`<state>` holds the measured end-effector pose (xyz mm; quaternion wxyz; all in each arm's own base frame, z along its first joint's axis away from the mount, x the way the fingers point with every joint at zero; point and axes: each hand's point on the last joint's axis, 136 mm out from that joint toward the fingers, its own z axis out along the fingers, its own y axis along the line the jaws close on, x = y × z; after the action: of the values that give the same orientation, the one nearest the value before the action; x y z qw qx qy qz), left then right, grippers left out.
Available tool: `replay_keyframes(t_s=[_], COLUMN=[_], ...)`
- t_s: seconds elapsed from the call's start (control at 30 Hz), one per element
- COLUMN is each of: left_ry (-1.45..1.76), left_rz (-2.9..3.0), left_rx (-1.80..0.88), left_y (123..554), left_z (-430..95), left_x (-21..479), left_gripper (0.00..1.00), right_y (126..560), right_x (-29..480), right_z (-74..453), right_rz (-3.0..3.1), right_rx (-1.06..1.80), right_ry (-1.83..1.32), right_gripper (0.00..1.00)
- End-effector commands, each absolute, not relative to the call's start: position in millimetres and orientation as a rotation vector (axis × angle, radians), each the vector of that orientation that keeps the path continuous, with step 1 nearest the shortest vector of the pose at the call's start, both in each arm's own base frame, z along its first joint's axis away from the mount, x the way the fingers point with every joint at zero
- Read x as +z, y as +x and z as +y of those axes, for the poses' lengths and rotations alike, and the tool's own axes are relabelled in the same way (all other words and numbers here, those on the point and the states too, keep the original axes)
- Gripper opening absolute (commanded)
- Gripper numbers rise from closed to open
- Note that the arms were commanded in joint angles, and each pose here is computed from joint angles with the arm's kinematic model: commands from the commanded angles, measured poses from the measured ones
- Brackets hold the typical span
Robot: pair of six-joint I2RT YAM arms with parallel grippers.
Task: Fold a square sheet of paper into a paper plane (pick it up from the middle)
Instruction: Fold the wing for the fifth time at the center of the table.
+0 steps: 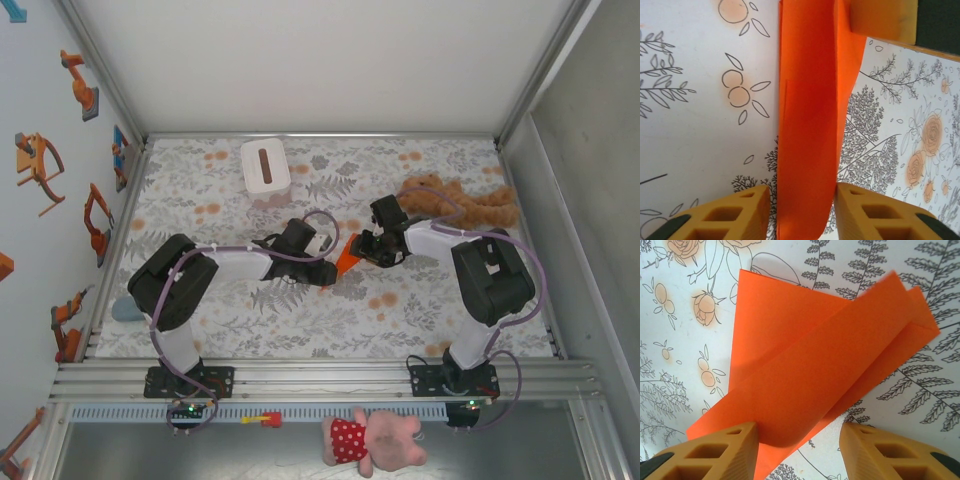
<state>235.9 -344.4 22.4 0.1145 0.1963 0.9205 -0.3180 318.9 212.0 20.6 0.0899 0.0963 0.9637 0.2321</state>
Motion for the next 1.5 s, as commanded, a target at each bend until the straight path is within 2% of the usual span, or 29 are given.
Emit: replay_keyframes(t_s=[0.0, 0.23, 1.03, 1.47], left_ry=[0.599, 0.585, 0.537, 0.523], left_rz=[2.735, 2.753, 2.824, 2.867], left_rx=[-0.898, -0.873, -0.818, -0.773], left_y=[233, 234, 237, 235], left_z=[-343, -340, -335, -331], left_x=[10, 8, -1, -10], left_gripper=[0.33, 0.24, 0.19, 0.16], right_y=[311, 311, 304, 306], right_x=[-22, -26, -40, -42], right_z=[188, 187, 178, 183], right_rz=[2.929, 2.941, 2.986, 3.004], right_rx=[0.487, 0.472, 0.388, 0.403], right_ry=[0.348, 0.352, 0.353, 0.327], right_gripper=[0.47, 0.46, 0.44, 0.46])
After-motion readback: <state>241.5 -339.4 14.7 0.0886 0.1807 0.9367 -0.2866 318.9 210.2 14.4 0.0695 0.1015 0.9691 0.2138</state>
